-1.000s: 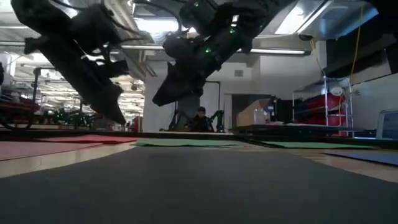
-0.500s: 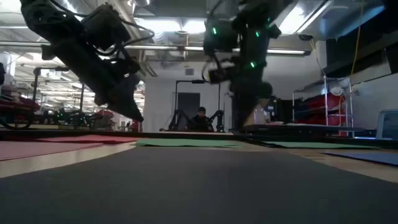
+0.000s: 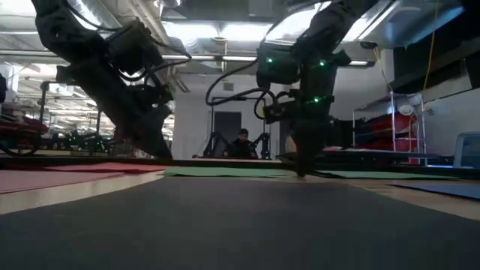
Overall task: Organize paper
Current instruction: Stack the green paper on top of the green paper
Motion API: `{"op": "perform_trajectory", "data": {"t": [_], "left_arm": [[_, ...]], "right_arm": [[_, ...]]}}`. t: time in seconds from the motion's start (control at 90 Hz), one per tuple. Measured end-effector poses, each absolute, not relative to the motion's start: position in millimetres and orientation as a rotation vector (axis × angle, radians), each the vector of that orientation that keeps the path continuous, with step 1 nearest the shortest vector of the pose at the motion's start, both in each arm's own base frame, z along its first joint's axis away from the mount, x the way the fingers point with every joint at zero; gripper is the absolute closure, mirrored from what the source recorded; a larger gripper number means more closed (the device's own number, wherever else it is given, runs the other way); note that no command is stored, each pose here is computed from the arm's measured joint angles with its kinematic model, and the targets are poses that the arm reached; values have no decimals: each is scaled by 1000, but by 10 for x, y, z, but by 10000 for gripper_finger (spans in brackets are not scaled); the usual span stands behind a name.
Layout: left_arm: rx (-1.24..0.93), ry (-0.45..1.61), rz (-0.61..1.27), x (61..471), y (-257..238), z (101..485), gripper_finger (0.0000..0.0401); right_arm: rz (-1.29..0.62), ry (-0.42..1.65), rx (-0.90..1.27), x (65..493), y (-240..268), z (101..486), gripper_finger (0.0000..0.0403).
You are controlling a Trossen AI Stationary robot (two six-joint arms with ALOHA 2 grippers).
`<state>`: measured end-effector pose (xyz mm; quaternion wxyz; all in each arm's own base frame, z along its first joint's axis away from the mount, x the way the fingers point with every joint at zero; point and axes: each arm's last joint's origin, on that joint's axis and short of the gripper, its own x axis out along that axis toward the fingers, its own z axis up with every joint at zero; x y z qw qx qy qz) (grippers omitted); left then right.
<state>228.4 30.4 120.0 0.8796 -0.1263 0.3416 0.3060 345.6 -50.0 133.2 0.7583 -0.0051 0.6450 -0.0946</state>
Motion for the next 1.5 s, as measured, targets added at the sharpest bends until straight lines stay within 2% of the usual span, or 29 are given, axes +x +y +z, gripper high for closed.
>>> {"op": "perform_trajectory", "data": {"t": [0.3,0.6,1.067,1.5], "left_arm": [[-269,721,628,2290,301,1179,401],[-269,722,628,2290,301,1179,401],[-268,724,645,2282,345,1178,401],[-280,719,698,2259,483,1181,401]], "right_arm": [[-180,1401,54,3398,-451,1303,403],[-186,1279,82,3358,-435,1642,403],[-202,1248,143,3211,-413,1301,403],[-168,1239,209,3189,-335,1260,403]]}}
